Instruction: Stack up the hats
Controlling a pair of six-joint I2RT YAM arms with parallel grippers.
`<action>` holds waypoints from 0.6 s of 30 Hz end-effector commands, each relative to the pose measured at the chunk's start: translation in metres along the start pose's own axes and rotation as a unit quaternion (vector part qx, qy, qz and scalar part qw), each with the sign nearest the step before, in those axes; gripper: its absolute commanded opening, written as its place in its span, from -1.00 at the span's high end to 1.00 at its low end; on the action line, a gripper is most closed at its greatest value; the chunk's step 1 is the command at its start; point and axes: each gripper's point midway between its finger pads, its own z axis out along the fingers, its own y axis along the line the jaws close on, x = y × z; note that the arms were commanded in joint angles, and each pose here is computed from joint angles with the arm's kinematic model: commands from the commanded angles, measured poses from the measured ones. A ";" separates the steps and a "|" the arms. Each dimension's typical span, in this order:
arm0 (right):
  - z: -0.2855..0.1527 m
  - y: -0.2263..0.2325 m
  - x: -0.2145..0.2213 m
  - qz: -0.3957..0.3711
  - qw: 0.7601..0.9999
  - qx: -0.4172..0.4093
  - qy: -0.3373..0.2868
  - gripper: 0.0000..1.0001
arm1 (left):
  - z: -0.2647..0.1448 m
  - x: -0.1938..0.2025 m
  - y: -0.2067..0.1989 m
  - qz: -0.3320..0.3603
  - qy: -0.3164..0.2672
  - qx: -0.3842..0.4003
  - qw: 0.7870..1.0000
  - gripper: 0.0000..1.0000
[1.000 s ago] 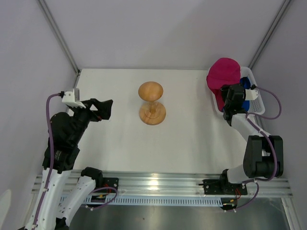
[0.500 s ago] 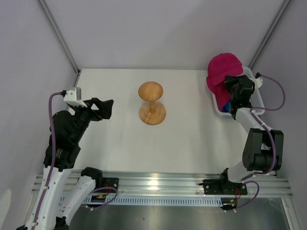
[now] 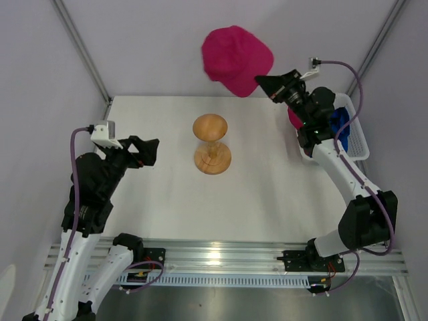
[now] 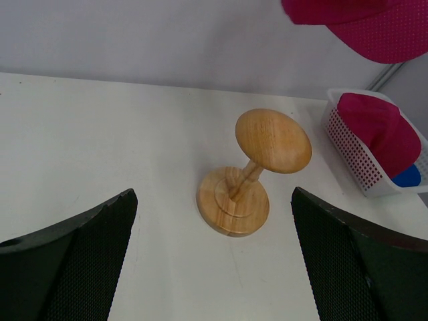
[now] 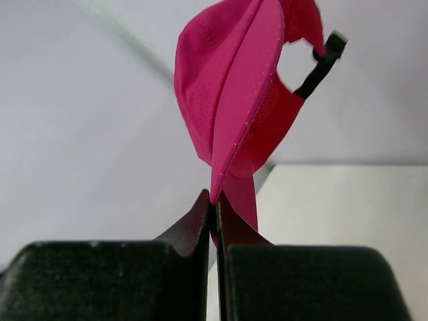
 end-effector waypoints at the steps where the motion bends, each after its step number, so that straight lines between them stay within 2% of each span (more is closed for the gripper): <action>1: -0.014 0.072 0.024 -0.017 0.994 -0.092 0.051 1.00 | -0.004 -0.009 -0.001 0.012 -0.017 0.000 1.000 -0.99; 7: -0.040 0.105 0.088 0.045 0.975 -0.170 0.135 1.00 | -0.006 -0.012 0.001 0.012 -0.024 -0.004 1.000 -0.99; 9: -0.043 0.106 0.102 0.066 0.971 -0.169 0.157 1.00 | -0.008 -0.014 0.003 0.011 -0.028 -0.010 0.999 -0.99; 12: -0.052 0.099 0.127 0.088 0.967 -0.145 0.191 1.00 | -0.012 -0.018 0.010 0.010 -0.041 -0.031 0.999 -0.99; 15: -0.064 0.075 0.161 0.125 0.958 -0.081 0.246 1.00 | -0.016 -0.022 0.011 0.010 -0.052 -0.035 0.998 -0.99; 18: -0.078 0.062 0.174 0.141 0.952 -0.045 0.266 1.00 | -0.017 -0.024 0.009 0.010 -0.055 -0.031 0.998 -0.99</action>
